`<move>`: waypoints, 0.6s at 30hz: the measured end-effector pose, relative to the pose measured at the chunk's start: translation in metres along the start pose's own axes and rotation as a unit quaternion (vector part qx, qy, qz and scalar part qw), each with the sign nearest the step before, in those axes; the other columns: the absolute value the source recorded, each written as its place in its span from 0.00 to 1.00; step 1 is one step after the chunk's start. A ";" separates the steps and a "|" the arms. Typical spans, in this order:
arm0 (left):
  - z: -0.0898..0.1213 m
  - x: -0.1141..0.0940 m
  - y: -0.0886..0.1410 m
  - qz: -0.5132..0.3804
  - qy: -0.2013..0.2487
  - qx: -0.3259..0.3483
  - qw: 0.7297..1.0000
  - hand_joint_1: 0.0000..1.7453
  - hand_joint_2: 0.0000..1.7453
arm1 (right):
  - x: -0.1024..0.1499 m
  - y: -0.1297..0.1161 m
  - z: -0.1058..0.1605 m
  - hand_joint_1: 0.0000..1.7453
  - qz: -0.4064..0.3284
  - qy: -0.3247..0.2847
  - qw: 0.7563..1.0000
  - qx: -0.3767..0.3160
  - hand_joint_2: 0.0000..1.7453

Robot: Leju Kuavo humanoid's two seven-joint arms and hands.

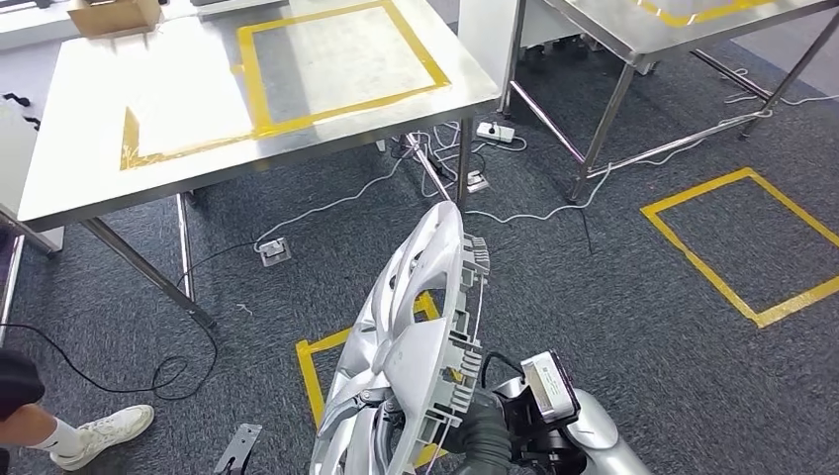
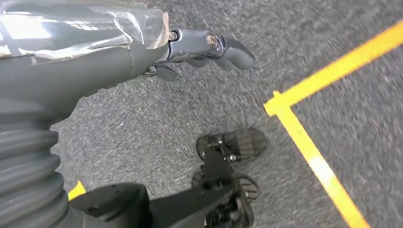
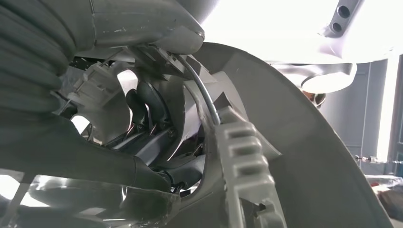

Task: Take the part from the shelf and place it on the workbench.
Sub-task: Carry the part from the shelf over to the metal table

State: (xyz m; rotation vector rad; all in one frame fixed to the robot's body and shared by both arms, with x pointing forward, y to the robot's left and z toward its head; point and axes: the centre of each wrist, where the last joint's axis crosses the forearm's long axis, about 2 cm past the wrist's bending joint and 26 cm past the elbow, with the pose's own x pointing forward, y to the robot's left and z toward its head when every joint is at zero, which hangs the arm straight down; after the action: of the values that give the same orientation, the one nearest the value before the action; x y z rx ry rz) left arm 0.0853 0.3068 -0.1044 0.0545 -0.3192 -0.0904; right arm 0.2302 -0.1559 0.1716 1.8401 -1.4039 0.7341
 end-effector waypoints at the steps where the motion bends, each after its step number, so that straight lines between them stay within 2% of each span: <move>1: 0.000 0.000 0.001 0.000 0.000 0.001 1.000 0.00 1.00 | 0.000 0.000 0.000 1.00 0.000 0.000 1.000 0.000 1.00; 13: 0.000 0.002 -0.005 0.001 -0.002 -0.004 1.000 0.00 1.00 | 0.000 0.001 0.004 1.00 -0.001 0.004 1.000 -0.003 1.00; 18: 0.001 -0.006 -0.005 0.001 0.005 -0.005 1.000 0.00 1.00 | 0.000 0.001 0.002 1.00 0.002 0.006 1.000 -0.001 1.00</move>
State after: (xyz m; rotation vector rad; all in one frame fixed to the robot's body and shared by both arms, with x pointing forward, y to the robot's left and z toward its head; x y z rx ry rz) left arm 0.0793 0.3023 -0.1056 0.0455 -0.3093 -0.0899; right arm 0.2295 -0.1579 0.1707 1.8299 -1.4012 0.7445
